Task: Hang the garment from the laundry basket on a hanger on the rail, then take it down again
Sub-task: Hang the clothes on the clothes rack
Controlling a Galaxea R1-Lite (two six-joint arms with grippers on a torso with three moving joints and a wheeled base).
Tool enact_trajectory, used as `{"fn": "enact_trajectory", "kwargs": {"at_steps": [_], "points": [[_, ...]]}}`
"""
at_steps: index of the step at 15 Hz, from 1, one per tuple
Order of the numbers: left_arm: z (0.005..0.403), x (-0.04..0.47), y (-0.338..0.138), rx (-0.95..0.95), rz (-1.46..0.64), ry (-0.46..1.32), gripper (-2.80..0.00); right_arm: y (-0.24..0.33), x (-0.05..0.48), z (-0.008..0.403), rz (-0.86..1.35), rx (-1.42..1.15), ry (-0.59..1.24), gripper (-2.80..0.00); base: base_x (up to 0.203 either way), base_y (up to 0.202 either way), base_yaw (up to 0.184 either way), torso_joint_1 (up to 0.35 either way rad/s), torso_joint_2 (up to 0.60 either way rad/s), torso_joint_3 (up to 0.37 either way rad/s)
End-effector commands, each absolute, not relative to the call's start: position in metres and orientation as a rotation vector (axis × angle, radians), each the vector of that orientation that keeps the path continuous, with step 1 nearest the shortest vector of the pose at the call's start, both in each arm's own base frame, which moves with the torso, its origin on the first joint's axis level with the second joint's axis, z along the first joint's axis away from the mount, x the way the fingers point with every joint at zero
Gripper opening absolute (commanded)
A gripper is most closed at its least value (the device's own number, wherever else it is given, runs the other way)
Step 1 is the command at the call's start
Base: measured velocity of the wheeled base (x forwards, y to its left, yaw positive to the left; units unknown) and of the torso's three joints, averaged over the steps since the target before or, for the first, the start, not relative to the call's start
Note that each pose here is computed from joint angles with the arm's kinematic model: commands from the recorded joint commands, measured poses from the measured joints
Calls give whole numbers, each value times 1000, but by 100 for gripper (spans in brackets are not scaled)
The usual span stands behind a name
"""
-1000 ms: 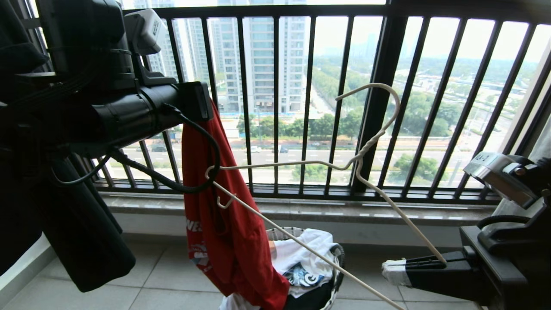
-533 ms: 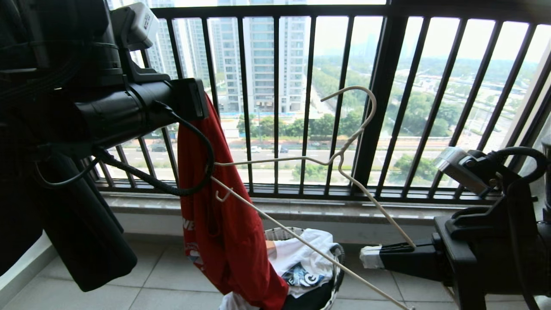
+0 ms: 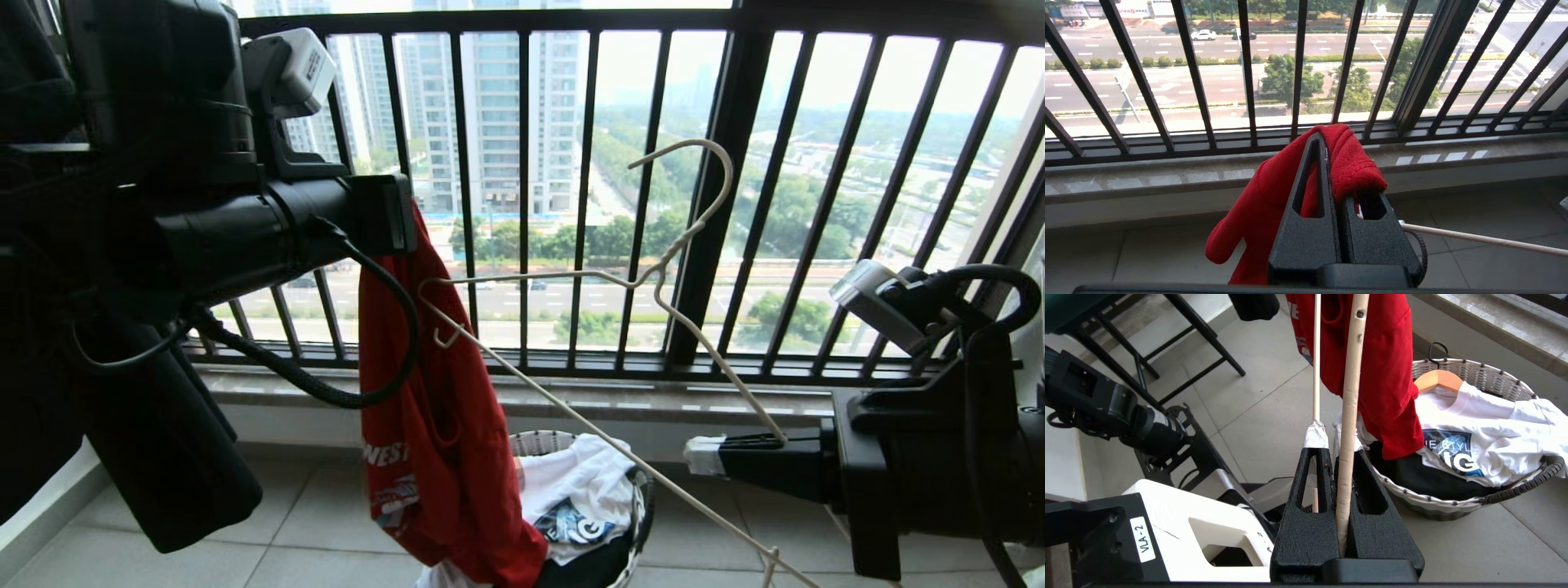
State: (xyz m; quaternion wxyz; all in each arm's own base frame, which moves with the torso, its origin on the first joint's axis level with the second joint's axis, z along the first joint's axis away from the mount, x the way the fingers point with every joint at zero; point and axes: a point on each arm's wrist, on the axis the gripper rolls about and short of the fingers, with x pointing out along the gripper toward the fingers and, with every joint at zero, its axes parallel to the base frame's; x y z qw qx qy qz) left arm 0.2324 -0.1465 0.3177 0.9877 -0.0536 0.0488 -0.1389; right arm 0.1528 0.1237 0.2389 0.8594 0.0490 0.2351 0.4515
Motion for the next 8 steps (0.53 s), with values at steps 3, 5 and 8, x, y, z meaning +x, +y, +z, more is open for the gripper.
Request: {"fn": "enact_trajectory", "kwargs": {"at_steps": [3, 5, 8], "points": [[314, 240, -159, -63, -299, 106, -280, 123, 151, 238, 960, 94, 492, -280, 0, 0, 0, 0, 0, 0], [324, 245, -162, -4, -304, 73, -280, 123, 151, 239, 965, 95, 488, -280, 0, 0, 0, 0, 0, 0], [328, 245, -164, 71, -310, 110, -280, 122, 150, 239, 978, 97, 491, -280, 0, 0, 0, 0, 0, 0]]}}
